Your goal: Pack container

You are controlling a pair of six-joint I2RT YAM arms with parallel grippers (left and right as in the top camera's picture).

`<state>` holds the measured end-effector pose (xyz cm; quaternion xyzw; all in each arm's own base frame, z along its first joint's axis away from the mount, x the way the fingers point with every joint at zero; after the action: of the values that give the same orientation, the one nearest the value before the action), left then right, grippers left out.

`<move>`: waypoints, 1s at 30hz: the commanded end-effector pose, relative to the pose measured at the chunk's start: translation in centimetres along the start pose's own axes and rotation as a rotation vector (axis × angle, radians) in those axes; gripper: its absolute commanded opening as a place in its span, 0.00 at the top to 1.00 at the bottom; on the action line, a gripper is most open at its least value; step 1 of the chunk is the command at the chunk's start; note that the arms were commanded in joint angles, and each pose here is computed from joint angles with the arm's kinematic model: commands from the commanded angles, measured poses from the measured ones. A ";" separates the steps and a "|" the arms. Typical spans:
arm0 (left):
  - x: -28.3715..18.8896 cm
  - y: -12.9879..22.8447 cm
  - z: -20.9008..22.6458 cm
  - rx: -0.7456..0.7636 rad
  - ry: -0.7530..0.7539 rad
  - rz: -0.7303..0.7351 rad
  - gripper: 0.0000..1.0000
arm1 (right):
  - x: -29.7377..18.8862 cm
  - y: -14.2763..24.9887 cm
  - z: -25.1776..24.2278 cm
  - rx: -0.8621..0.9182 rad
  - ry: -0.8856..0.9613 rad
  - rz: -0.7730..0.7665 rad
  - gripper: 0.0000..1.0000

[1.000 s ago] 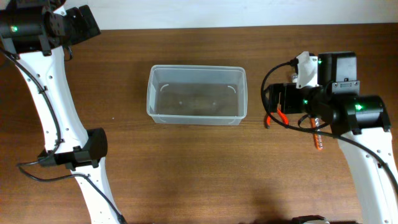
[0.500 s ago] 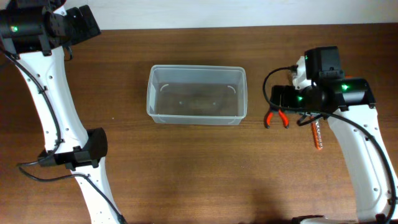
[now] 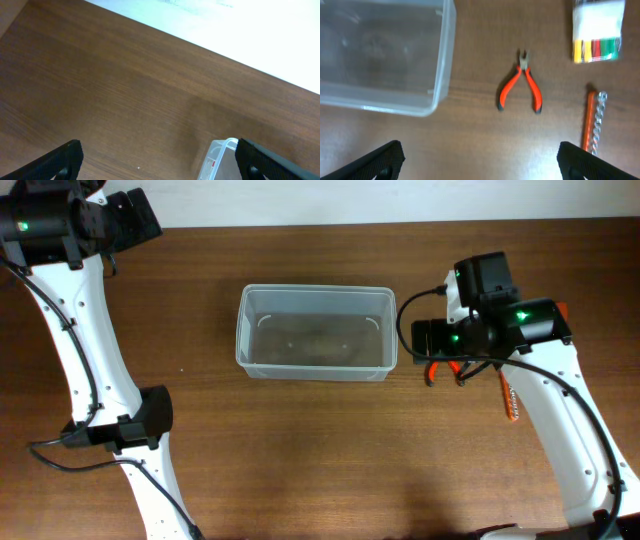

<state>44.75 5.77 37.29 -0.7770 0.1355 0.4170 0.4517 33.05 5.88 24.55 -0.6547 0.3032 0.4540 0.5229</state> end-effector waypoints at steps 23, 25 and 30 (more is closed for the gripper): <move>-1.8 -0.3 -0.2 0.011 0.033 -0.029 0.01 | 4.9 -5.5 2.2 0.005 0.019 0.083 0.01; -1.8 -0.2 -0.2 0.012 0.034 -0.029 0.01 | 5.0 -5.9 2.5 0.007 0.001 0.063 0.01; -1.8 -0.2 -0.2 0.012 0.034 -0.029 0.01 | 5.0 -6.6 2.4 0.024 0.004 0.026 0.01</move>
<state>44.76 5.73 37.29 -0.7776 0.1368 0.4162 0.4511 39.77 9.80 22.00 -0.6506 0.3278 0.4603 0.5074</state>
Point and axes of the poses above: each gripper's point midway between its finger pads, its own x axis out along the fingers, its own z axis along the line the jaws close on, y = z × x, the point moved 5 cm from there along -x, back along the fingers, and after that the axes turned 14 degrees about -x, right-handed, at the moved point
